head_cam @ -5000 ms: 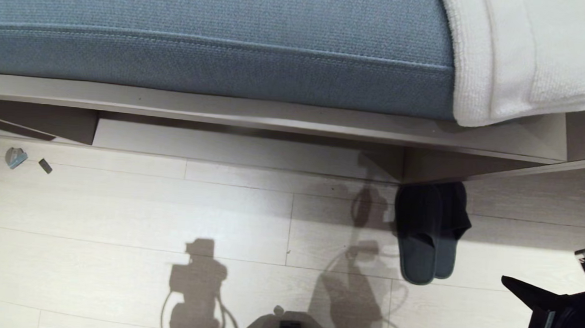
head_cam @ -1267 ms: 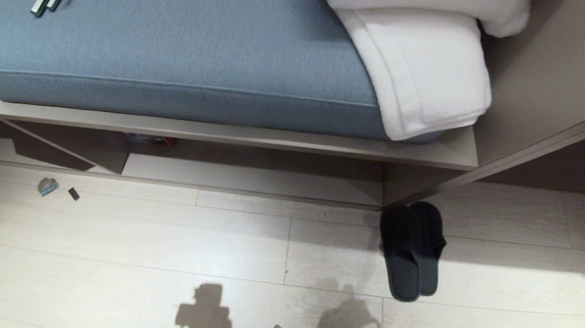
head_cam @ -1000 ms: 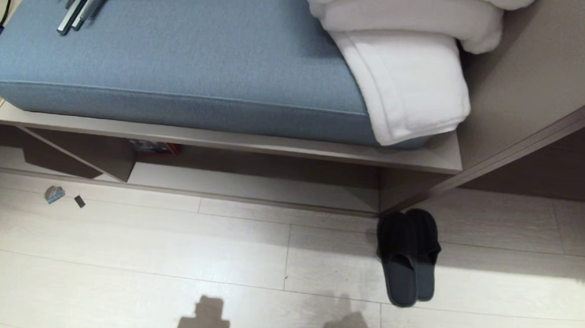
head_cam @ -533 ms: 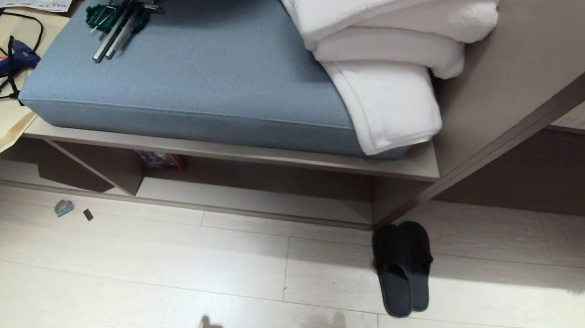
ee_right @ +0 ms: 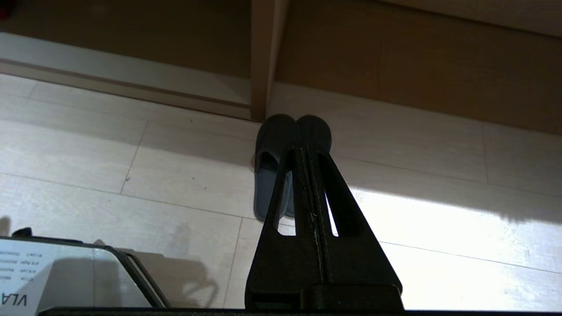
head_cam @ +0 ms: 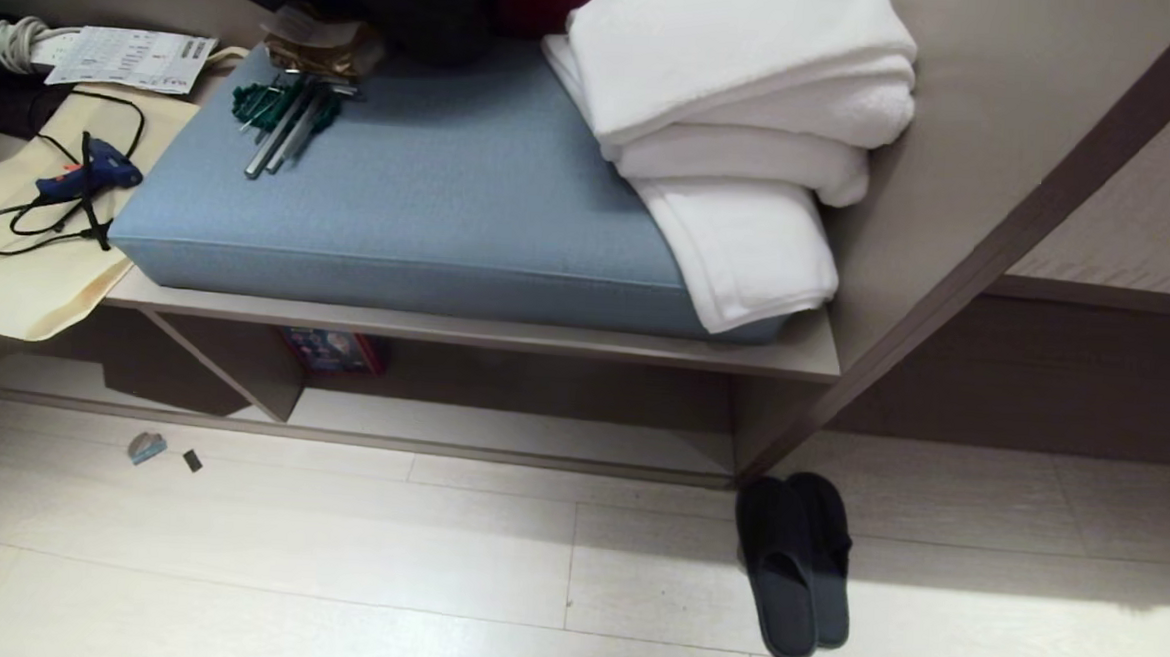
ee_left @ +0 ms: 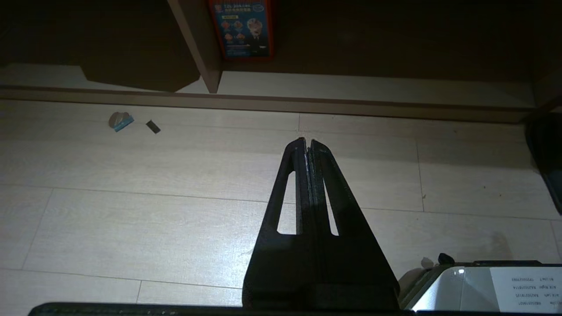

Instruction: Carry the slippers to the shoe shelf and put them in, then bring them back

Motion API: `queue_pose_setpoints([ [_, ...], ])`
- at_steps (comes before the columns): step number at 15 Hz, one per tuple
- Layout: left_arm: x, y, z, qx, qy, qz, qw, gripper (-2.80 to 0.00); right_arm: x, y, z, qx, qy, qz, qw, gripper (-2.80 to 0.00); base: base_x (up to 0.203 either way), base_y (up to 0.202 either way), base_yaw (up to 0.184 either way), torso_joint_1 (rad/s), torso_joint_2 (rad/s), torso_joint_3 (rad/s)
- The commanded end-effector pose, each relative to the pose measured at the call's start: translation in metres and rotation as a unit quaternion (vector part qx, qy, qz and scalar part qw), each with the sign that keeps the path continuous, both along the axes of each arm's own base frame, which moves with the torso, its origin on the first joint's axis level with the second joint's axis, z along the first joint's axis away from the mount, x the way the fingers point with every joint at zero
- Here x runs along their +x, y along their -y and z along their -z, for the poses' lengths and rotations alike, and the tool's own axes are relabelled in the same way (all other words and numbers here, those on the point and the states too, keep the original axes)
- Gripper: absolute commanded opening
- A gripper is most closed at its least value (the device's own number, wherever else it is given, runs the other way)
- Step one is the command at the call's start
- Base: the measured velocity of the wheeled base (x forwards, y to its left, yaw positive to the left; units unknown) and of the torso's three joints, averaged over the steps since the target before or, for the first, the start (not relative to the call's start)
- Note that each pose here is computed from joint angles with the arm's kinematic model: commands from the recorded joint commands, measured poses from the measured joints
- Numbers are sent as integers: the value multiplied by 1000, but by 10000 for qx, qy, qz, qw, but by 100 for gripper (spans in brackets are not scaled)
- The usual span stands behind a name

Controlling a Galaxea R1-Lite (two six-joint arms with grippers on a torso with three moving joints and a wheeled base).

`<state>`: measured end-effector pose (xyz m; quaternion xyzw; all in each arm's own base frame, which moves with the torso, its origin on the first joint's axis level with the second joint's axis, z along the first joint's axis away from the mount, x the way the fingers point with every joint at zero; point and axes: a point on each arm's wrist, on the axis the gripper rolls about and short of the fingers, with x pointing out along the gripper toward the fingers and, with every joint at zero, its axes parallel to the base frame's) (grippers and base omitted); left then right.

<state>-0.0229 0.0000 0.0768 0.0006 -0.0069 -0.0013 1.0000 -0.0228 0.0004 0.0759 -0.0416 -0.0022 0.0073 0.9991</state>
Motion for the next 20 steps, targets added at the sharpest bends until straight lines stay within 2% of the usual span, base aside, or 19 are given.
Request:
queue_pose_setpoints([
  [1,0,0,1,2,-15,-1,10000,-280,0,0,0,1,-11,-3,10000,-280,0,0,0,2,-2,198],
  [20,1,0,2,-6,-8,-4,10000,-280,0,0,0,2,-12,12,10000,-280,0,0,0,2,2,201],
])
